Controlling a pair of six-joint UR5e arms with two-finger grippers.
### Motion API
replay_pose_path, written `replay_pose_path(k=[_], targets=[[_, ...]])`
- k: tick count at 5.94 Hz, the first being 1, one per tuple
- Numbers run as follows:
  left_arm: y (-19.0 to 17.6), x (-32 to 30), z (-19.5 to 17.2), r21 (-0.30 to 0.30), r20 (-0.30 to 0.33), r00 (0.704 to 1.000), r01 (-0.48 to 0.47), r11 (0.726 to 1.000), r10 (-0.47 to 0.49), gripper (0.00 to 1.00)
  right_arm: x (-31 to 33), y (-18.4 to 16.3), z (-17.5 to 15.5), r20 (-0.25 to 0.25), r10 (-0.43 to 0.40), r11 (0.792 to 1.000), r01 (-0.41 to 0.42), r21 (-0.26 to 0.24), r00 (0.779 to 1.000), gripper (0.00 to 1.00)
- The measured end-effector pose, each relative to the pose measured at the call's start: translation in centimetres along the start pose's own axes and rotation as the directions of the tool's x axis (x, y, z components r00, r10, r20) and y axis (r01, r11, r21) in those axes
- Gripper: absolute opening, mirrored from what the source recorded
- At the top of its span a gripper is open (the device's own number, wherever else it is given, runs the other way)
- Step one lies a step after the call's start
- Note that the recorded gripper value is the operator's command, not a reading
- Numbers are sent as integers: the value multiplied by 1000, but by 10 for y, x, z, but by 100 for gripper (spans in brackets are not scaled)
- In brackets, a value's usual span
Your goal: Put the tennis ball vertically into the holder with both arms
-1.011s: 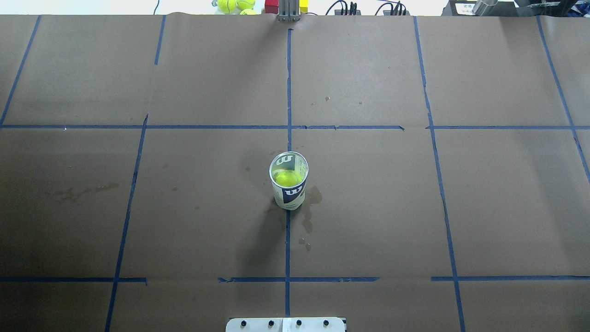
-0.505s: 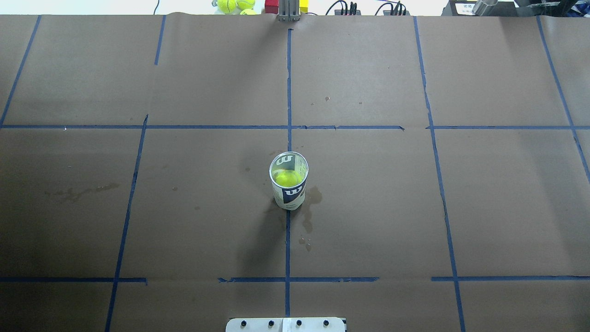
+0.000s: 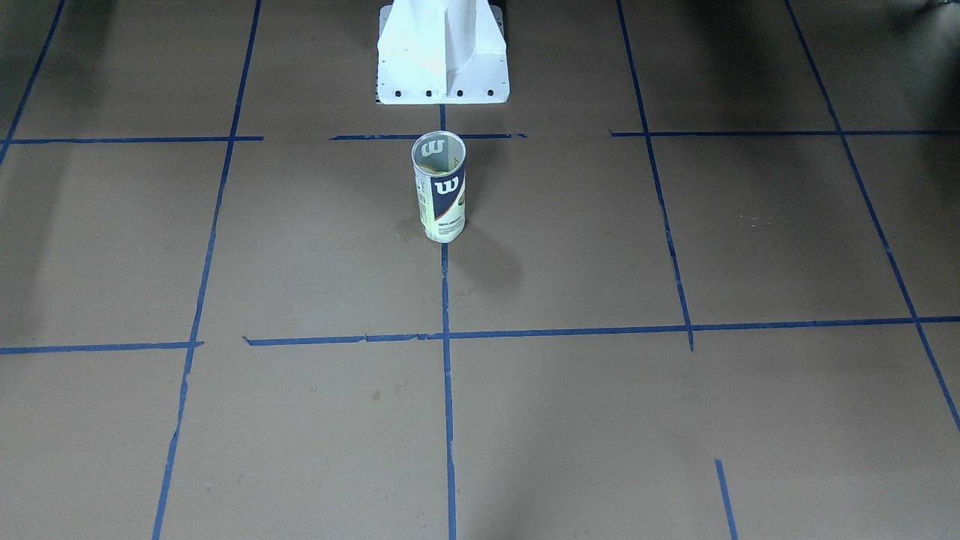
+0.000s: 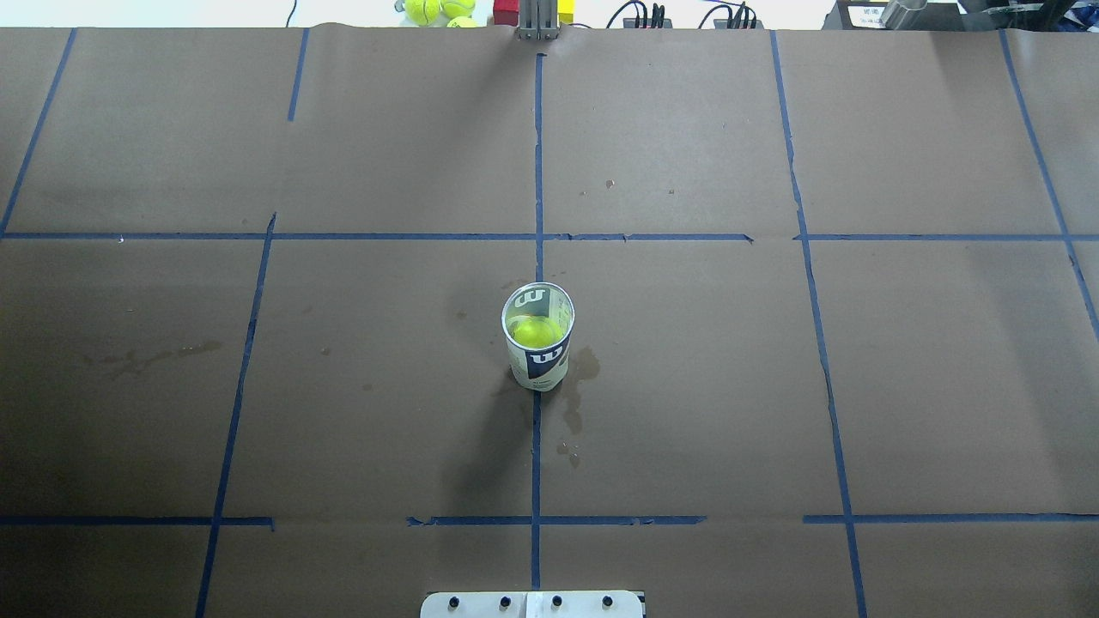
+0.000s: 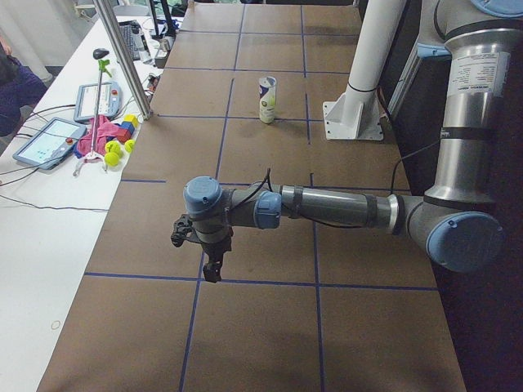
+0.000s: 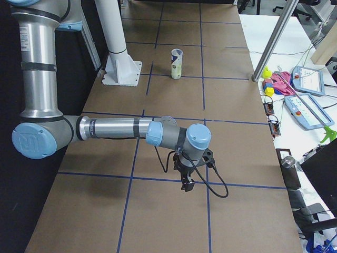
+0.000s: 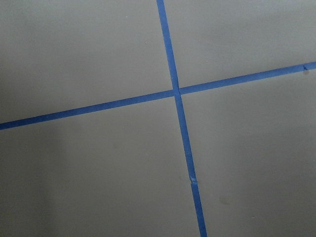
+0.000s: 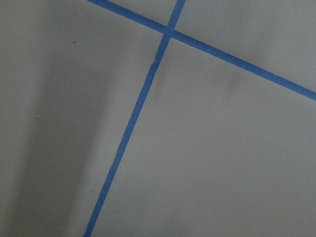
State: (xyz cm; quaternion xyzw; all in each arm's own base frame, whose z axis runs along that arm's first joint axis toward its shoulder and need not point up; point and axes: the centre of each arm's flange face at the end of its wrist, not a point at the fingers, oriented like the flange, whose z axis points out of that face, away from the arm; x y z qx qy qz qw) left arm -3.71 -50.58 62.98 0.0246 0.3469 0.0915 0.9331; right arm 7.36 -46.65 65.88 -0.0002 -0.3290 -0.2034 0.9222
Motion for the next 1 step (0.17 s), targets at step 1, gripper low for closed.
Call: replay_pose_path(k=[1], targets=[[0,0,0,-1,0,1000,0,1000,0,100,0,0,0,0,0,1000,0,0,1000,100]])
